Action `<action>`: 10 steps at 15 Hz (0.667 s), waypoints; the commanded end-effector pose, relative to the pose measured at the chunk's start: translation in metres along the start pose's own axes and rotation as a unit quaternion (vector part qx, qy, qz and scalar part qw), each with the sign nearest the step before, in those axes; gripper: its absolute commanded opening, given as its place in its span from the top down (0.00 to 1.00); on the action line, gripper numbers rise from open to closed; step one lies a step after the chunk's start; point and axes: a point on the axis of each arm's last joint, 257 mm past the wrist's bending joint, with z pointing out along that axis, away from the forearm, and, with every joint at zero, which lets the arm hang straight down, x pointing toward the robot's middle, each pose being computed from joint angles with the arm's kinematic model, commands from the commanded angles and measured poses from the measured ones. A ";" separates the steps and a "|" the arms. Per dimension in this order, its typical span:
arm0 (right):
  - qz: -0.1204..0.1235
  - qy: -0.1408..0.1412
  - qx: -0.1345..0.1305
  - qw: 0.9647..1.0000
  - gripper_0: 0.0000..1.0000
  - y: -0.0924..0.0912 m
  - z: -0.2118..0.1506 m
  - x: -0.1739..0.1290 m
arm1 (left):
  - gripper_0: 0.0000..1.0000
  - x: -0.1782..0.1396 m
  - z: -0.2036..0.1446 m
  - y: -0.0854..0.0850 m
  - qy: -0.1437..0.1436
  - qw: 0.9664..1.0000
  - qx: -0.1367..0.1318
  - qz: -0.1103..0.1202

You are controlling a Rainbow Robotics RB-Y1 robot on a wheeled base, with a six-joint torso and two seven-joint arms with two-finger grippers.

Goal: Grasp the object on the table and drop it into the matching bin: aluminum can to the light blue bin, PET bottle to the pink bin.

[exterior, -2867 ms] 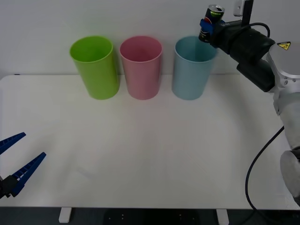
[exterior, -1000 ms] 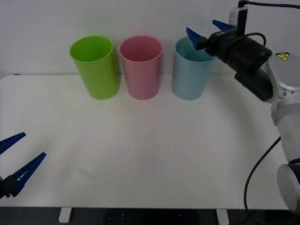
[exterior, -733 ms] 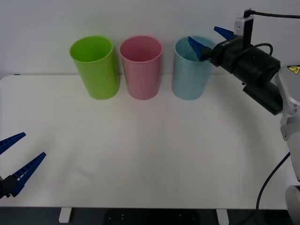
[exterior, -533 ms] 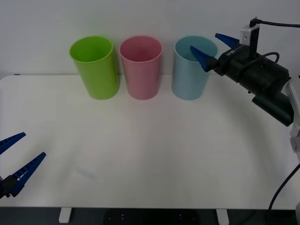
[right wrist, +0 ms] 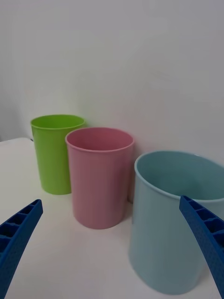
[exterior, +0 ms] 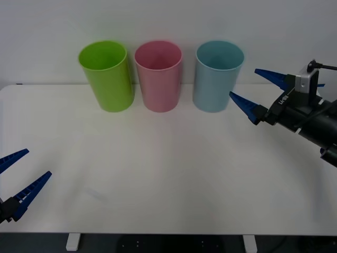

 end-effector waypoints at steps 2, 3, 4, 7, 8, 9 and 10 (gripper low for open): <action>-0.033 0.013 -0.024 0.999 0.00 0.013 -0.032 0.017 | 0.00 0.000 0.000 0.000 0.000 1.000 0.000 0.000; -0.037 0.017 -0.029 0.999 0.00 0.018 -0.042 0.024 | 0.00 0.000 0.000 0.000 0.000 1.000 0.000 0.000; -0.043 0.021 -0.029 0.998 0.00 0.020 -0.049 0.029 | 0.00 0.000 0.000 0.000 0.000 1.000 0.000 0.000; -0.044 0.034 -0.025 0.998 0.00 0.032 -0.072 0.039 | 0.00 0.000 0.000 0.000 0.000 1.000 0.000 0.000; -0.040 0.038 -0.023 0.998 0.00 0.036 -0.080 0.043 | 0.00 0.000 0.000 0.000 0.000 1.000 0.000 0.000; -0.035 0.044 -0.019 0.998 0.00 0.041 -0.091 0.048 | 0.00 0.000 0.000 0.000 0.000 1.000 0.000 0.000; -0.034 0.049 -0.015 0.998 0.00 0.043 -0.099 0.051 | 0.00 0.000 0.000 0.000 0.000 1.000 0.000 0.000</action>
